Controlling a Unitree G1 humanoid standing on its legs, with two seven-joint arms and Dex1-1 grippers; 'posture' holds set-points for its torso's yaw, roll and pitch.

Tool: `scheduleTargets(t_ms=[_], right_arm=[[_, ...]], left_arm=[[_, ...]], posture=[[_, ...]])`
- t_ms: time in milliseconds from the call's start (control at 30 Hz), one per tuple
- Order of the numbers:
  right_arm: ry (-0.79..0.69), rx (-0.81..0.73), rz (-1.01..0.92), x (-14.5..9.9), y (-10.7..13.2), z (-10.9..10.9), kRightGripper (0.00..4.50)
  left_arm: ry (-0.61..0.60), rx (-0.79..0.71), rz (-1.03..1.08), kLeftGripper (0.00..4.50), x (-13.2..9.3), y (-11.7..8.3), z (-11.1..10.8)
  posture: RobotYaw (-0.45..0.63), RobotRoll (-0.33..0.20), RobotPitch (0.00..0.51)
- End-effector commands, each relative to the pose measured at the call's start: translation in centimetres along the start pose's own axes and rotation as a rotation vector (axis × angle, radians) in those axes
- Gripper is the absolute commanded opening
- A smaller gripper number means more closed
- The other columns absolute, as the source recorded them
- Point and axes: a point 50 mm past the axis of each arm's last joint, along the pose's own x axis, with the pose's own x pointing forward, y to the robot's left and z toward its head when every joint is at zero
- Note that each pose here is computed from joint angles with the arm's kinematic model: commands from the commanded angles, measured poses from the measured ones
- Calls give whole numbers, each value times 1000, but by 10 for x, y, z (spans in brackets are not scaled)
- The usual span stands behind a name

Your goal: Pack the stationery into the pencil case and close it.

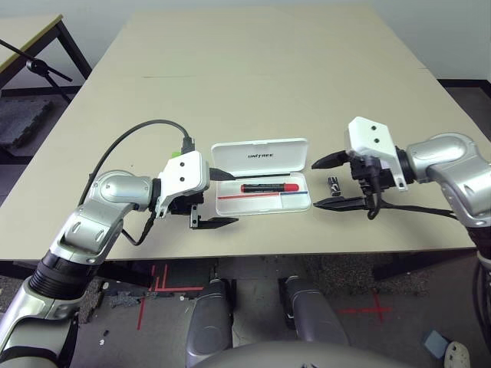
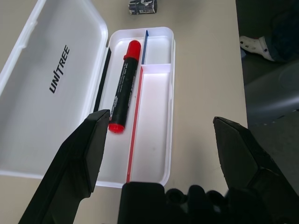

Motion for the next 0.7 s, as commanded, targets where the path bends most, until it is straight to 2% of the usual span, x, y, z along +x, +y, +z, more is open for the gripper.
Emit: scheduleTargets(t_ms=[33,267,433,700], right_arm=[[-8,4,18,2,5,0,4492],[-16,7,18,5,6,0,4492],[-15,8,16,6,7,-1,4492],[-8,7,25,13,7,-3,4492]], left_arm=[[14,-14,39,4500,-7,1,-1],[55,-100,135,4500,-17,4,-6],[187,-261,303,4500,-31,10,-23],[240,-505,529,4500,-40,21,-36]], posture=[[-32,0,125],[-31,0,125],[-33,0,132],[-20,0,136]])
